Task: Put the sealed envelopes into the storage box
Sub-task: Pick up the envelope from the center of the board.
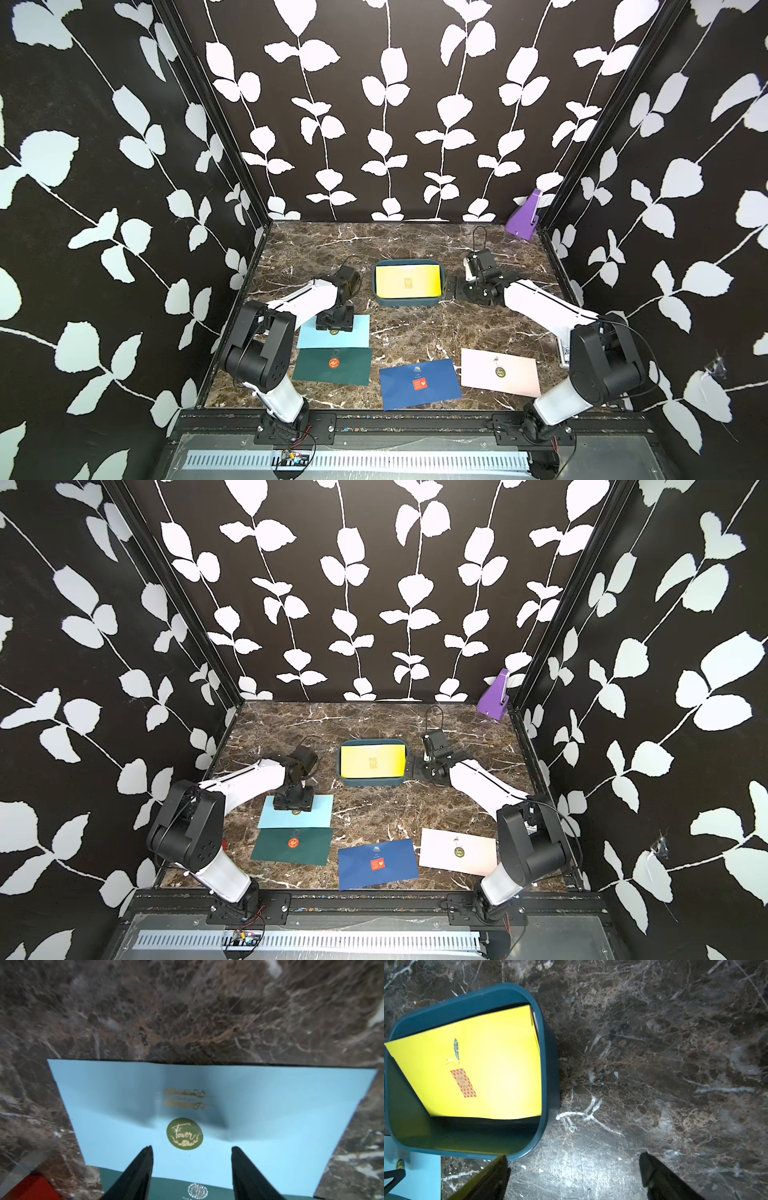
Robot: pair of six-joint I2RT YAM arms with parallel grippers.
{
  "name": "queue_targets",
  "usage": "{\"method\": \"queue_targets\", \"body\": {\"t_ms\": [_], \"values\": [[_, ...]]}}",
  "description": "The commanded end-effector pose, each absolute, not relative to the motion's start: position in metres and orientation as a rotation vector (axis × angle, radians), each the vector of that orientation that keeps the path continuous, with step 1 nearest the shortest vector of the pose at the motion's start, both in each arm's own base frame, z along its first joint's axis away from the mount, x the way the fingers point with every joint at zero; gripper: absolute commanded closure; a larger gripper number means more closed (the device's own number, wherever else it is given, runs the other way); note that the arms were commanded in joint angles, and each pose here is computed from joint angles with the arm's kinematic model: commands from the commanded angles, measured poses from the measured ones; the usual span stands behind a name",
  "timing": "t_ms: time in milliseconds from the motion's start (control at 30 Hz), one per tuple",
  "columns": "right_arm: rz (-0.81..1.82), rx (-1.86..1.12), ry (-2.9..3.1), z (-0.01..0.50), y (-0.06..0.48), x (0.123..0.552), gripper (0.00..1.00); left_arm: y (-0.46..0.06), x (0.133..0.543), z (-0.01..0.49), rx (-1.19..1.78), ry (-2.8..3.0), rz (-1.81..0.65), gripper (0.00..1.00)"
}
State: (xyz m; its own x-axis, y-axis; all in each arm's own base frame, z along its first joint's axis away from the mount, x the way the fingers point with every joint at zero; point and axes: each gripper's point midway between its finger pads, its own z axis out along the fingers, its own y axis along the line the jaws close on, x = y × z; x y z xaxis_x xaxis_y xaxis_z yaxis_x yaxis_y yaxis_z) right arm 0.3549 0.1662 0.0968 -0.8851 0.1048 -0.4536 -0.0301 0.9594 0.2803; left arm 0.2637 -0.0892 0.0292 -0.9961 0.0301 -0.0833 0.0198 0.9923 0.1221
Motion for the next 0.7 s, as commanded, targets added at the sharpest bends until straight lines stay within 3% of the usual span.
{"method": "queue_targets", "body": {"t_ms": [0,667], "values": [[0.393,0.001,2.65,0.093,0.172,0.339,0.01,-0.104,0.269,0.032,-0.043,2.995,0.06,0.37],[0.429,-0.033,2.706,0.079,0.187,0.311,0.01,-0.194,0.265,-0.002,-0.014,3.032,-0.157,0.39]]}}
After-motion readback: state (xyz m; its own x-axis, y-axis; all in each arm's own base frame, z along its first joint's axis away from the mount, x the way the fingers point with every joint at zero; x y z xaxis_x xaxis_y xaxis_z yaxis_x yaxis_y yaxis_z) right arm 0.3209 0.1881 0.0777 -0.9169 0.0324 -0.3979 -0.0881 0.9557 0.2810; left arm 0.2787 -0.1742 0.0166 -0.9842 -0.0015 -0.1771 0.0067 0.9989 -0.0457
